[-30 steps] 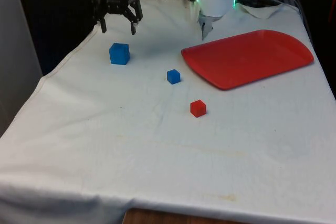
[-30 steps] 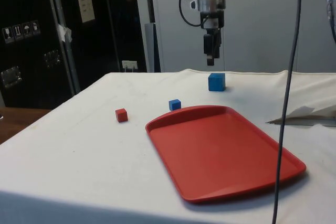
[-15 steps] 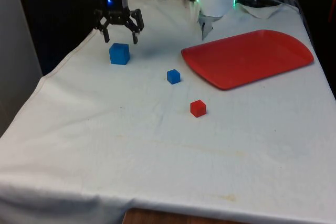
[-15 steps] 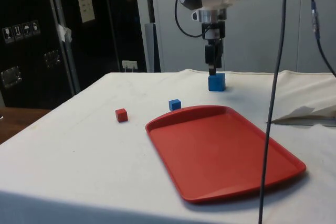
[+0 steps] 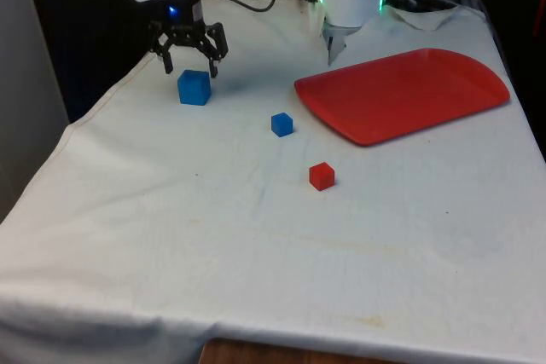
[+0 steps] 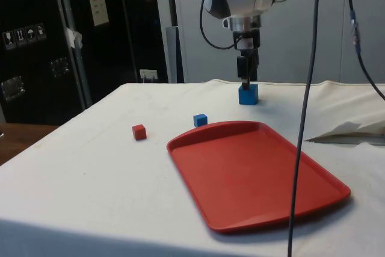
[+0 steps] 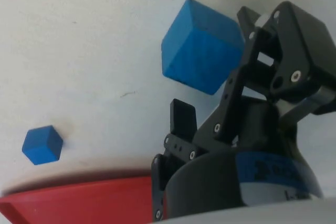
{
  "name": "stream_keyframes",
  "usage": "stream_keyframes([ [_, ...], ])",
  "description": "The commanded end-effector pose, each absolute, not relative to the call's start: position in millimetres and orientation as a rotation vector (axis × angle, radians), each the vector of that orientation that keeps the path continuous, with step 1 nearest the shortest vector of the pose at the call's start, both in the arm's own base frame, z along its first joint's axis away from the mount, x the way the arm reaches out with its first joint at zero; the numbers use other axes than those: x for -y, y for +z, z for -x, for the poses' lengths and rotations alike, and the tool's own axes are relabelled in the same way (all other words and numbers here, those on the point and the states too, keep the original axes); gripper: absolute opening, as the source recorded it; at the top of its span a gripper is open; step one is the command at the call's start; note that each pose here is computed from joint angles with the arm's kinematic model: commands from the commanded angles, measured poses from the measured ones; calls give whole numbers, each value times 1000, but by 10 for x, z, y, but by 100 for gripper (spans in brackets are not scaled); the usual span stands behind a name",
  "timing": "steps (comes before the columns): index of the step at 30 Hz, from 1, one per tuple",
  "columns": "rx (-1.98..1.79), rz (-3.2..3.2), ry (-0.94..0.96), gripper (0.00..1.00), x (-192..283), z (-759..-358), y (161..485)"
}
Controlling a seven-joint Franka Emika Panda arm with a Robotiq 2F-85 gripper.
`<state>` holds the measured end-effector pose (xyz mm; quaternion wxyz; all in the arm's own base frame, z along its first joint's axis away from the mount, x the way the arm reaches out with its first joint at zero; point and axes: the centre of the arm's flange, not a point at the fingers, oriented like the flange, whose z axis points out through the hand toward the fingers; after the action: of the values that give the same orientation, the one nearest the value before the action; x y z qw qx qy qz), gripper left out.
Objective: Pick up the largest block and place it onto the tray.
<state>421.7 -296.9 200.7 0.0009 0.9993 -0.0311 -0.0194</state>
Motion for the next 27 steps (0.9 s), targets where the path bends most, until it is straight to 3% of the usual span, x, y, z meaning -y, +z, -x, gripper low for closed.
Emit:
stream_keyframes([
  [1, 99, -3140, -44, 100, 2962, -4232, 1976],
  [17, 124, -3145, -35, 100, 2962, -4250, 1866],
  [19, 126, -3145, -35, 83, 2966, -4245, 1863],
  [21, 126, -3145, -35, 60, 2966, -4245, 1863],
  [23, 128, -3144, -35, 32, 2971, -4243, 1865],
  [24, 128, -3144, -35, 11, 2971, -4243, 1865],
  [25, 129, -3143, -45, 0, 2962, -4236, 1868],
  [27, 129, -3144, -34, 0, 2971, -4243, 1865],
])
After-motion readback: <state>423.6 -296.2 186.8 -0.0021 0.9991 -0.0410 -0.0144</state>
